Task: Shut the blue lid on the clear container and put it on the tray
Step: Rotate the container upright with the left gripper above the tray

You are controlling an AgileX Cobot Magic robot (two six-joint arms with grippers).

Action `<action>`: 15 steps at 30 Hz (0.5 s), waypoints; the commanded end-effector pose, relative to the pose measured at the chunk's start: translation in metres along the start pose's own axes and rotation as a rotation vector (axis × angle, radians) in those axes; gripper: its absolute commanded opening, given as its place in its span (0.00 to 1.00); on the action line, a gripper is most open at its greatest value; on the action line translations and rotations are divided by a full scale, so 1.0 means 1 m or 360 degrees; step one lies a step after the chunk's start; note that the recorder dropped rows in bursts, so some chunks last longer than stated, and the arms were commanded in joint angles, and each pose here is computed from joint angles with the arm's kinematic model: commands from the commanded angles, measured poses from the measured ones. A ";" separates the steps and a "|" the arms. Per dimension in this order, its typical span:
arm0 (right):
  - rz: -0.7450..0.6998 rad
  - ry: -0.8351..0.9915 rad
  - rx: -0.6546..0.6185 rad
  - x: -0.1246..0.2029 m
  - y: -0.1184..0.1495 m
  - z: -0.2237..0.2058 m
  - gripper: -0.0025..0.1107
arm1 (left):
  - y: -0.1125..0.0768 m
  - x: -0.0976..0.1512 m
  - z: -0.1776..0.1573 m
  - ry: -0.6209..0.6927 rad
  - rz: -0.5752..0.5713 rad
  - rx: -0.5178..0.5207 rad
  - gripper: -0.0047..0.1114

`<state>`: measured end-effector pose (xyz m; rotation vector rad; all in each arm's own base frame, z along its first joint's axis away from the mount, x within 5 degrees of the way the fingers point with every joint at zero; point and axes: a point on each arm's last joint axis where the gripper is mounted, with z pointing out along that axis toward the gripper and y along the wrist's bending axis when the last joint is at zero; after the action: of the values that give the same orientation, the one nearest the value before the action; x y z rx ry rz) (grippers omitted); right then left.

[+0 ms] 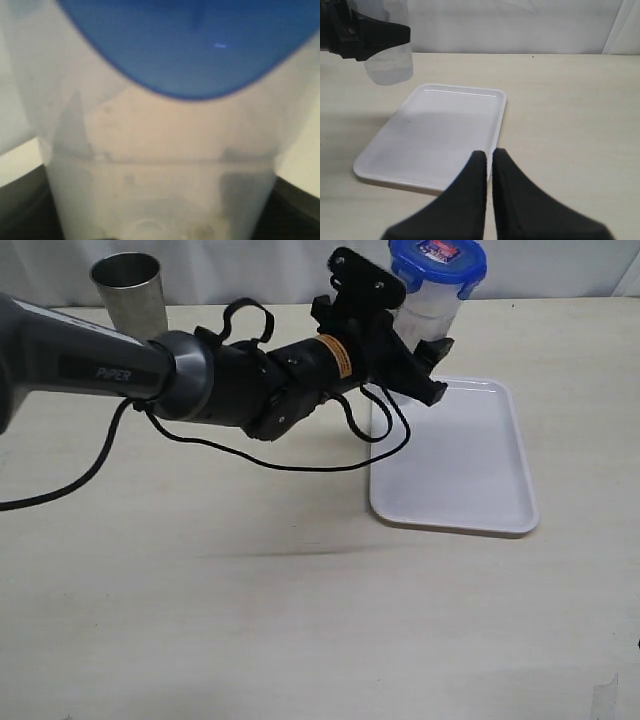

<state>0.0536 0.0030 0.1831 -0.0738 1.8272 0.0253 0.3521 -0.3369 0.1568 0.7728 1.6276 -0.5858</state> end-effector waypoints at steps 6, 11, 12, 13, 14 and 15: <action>0.0009 0.0002 0.0011 0.001 0.000 0.000 0.06 | -0.017 0.017 0.019 -0.0251 -0.0293 0.0270 0.04; 0.0009 0.0002 0.0011 0.001 0.000 0.000 0.06 | -0.037 0.030 0.033 -0.0204 -0.0170 0.0409 0.04; 0.0009 0.0002 0.0011 0.001 0.000 0.000 0.06 | -0.041 0.031 0.035 -0.0203 -0.0146 0.0437 0.04; 0.0009 0.0002 0.0011 0.001 0.000 0.000 0.06 | -0.048 0.033 0.038 -0.0201 -0.0114 0.0479 0.04; 0.0009 0.0002 0.0011 0.001 0.000 0.000 0.06 | -0.053 0.035 0.039 -0.0198 -0.0107 0.0495 0.04; 0.0009 0.0002 0.0011 0.001 0.000 0.000 0.06 | -0.057 0.037 0.040 -0.0197 -0.0101 0.0514 0.04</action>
<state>0.0536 0.0030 0.1829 -0.0739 1.8296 0.0253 0.3419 -0.3833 0.1077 0.8587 1.5331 -0.8907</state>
